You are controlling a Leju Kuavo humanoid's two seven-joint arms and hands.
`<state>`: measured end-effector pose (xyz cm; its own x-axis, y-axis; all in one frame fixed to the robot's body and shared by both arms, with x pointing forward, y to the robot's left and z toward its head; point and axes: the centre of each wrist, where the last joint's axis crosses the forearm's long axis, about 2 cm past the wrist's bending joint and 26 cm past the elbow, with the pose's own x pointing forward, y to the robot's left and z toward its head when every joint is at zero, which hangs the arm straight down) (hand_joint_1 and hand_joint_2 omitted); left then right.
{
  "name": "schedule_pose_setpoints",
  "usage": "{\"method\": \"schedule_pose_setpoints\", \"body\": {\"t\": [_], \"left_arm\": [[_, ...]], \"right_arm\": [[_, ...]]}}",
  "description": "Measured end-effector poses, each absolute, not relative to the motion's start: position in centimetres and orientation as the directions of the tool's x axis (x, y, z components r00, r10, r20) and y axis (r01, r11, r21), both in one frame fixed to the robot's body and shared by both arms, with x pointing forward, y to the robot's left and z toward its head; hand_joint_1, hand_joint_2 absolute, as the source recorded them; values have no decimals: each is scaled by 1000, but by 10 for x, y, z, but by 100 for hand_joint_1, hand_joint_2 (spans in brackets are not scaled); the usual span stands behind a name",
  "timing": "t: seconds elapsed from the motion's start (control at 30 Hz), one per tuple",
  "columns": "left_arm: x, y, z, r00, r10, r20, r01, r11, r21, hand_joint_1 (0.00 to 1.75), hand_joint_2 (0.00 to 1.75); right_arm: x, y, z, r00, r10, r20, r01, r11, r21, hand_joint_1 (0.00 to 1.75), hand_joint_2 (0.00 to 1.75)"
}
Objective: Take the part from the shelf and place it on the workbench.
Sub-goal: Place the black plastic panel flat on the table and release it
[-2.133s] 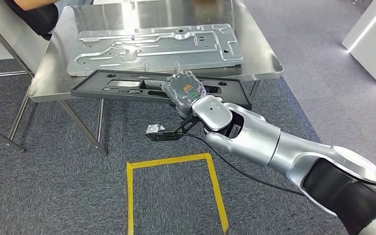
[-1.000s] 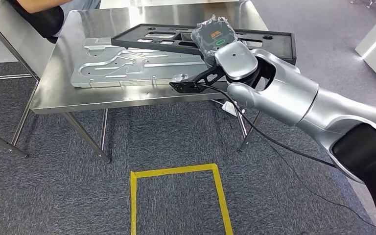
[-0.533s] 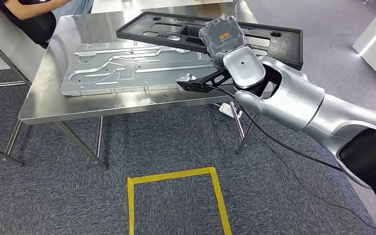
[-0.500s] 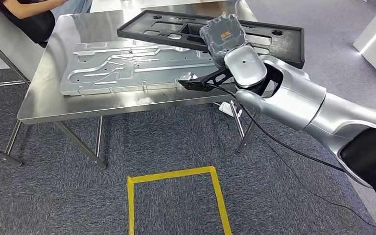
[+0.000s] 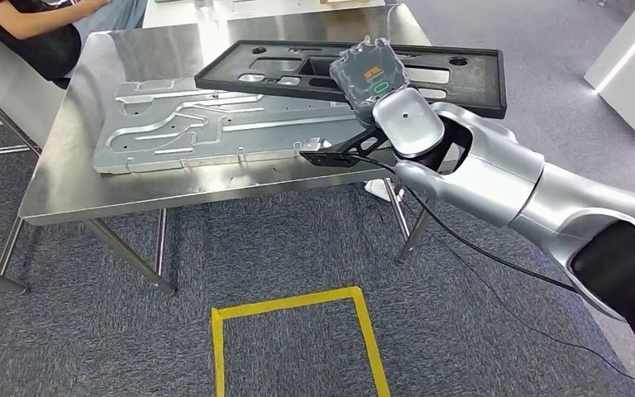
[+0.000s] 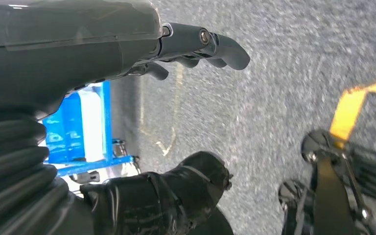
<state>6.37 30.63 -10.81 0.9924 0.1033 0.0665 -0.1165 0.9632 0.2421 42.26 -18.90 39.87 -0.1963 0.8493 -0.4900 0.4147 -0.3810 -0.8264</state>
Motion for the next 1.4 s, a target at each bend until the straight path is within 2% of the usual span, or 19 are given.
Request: {"method": "schedule_pose_setpoints", "body": {"t": [0.33, 0.87, 1.4], "left_arm": [[64, 306, -108, 992, 101, 70, -115, 964, 239, 0, 175], [63, 307, -108, 993, 96, 67, -109, 967, 231, 0, 175], [64, 309, -108, 993, 94, 70, -107, 969, 225, 0, 175]], "right_arm": [[425, -188, 390, -235, 848, -475, 406, -358, -841, 175, 175], [437, -142, 366, -360, 836, -413, 407, -258, -876, 175, 175], [444, -122, 349, -405, 819, -406, 359, -266, -895, 175, 175]]}}
